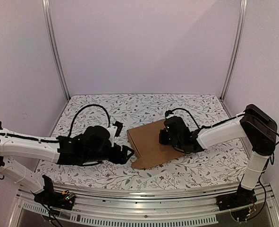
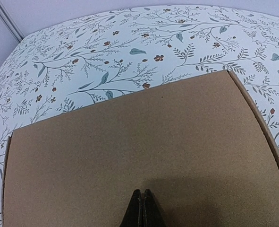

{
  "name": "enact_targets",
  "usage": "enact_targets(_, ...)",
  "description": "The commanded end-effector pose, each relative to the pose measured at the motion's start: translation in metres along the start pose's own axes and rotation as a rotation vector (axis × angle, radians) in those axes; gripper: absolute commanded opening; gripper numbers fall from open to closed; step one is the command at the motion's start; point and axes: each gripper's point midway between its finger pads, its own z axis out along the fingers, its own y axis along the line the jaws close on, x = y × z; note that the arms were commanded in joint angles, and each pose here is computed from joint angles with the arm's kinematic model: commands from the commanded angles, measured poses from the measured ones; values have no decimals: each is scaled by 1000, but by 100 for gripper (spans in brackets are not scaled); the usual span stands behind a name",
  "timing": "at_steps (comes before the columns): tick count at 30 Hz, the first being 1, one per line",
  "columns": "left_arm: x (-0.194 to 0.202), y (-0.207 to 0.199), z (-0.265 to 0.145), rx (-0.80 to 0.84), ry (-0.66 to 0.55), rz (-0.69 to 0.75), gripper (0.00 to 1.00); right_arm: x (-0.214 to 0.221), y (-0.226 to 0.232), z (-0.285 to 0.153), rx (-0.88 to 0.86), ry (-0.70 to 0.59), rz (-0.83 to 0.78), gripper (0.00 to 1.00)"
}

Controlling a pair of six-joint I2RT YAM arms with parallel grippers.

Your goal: Fold the paper box

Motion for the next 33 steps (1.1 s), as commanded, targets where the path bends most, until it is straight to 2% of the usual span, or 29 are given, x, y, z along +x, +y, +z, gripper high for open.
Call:
enact_targets(1, 3, -4, 19, 76, 83, -82, 78, 8, -4, -14, 6, 56, -77, 2)
enact_targets(8, -6, 14, 37, 65, 94, -159, 78, -40, -3, -44, -13, 16, -145, 22)
enact_targets(12, -11, 16, 45, 97, 109, -201, 80, -57, -18, -57, -21, 25, -164, 35)
enact_targets(18, -18, 35, 61, 40, 117, -247, 80, -74, -50, -62, -27, 60, -188, 63)
enact_targets(20, -19, 42, 66, 23, 132, -264, 81, -72, -64, -56, -38, 97, -170, 69)
enact_targets(27, -12, 48, 87, 34, 186, -331, 77, -60, -79, -31, -174, 215, -35, 72)
enact_targets(33, -8, 60, 99, 17, 208, -371, 70, -41, -91, -6, -210, 308, 74, 63)
